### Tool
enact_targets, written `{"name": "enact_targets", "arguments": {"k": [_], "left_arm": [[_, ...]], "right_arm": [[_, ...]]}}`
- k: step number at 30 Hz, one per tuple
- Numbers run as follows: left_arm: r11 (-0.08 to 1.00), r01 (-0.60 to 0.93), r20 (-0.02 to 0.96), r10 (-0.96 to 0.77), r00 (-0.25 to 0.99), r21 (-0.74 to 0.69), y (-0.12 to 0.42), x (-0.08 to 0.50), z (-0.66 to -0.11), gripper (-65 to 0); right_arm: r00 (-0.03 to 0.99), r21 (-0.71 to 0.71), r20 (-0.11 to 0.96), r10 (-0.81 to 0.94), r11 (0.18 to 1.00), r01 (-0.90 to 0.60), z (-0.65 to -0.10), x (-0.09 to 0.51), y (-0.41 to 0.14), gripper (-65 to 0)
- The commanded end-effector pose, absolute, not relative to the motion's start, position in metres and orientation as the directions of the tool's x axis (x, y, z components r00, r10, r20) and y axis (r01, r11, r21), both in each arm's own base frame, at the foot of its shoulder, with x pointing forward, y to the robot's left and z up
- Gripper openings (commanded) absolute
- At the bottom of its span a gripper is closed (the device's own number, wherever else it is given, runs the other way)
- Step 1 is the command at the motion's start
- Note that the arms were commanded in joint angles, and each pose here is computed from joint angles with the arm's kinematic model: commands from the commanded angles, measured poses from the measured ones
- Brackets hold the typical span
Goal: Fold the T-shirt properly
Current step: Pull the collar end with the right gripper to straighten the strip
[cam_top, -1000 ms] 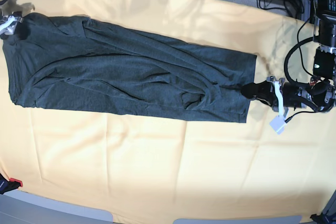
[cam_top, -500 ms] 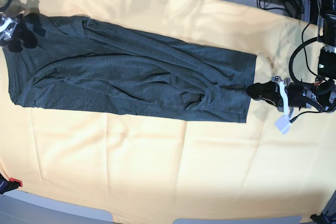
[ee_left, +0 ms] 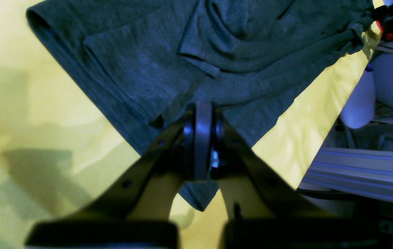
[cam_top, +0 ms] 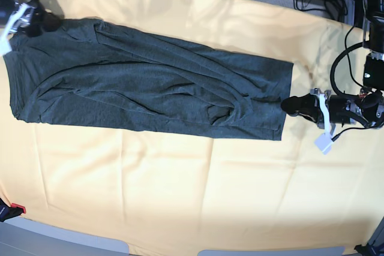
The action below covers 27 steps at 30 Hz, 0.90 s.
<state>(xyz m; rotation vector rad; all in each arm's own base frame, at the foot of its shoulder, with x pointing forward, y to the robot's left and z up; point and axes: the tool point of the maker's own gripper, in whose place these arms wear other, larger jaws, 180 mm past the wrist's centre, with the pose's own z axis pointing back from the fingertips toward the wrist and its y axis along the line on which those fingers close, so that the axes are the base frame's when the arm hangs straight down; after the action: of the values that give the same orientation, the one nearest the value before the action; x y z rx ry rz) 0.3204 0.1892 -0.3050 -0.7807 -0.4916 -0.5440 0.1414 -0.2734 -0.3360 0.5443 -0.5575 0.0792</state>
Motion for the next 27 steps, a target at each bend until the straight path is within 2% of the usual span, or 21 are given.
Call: {"name": "enact_targets", "arguments": {"k": [1, 5, 12, 14, 21, 22, 27], "left_arm": [[0.584, 0.645, 0.641, -0.257, 0.723, -0.494, 0.192, 0.33, -0.287, -65.0], [0.584, 0.644, 0.64, -0.257, 0.724, -0.494, 0.192, 0.33, -0.287, -65.0], [0.584, 0.644, 0.641, -0.256, 0.724, -0.494, 0.192, 0.33, -0.287, -65.0], [0.584, 0.645, 0.643, -0.253, 0.722, -0.494, 0.192, 0.331, -0.286, -65.0], [0.584, 0.644, 0.644, -0.253, 0.722, -0.494, 0.192, 0.331, -0.286, -65.0], [0.583, 0.644, 0.644, -0.252, 0.722, -0.494, 0.192, 0.331, -0.286, -65.0], [0.584, 0.644, 0.645, -0.251, 0.722, -0.494, 0.192, 0.331, -0.286, -65.0]], "right_arm": [[0.839, 0.467, 0.542, -0.046, 0.847, -0.255, -0.329, 0.146, -0.269, -20.5], [0.859, 0.494, 0.511, -0.006, 0.82, -0.289, -0.339, 0.143, -0.25, -20.5], [0.91, 0.352, 0.403, 0.095, 0.902, -0.25, -0.364, 0.127, -0.277, -21.1], [0.912, 0.319, 0.396, 0.104, 0.916, -0.243, -0.367, 0.127, -0.283, -27.5], [0.908, 0.268, 0.403, 0.113, 0.934, -0.235, -0.37, 0.13, -0.292, -62.9], [0.907, 0.267, 0.404, 0.115, 0.934, -0.237, -0.369, 0.13, -0.292, -65.0], [0.884, 0.229, 0.434, 0.175, 0.927, -0.296, -0.356, 0.138, -0.284, -65.0]]}}
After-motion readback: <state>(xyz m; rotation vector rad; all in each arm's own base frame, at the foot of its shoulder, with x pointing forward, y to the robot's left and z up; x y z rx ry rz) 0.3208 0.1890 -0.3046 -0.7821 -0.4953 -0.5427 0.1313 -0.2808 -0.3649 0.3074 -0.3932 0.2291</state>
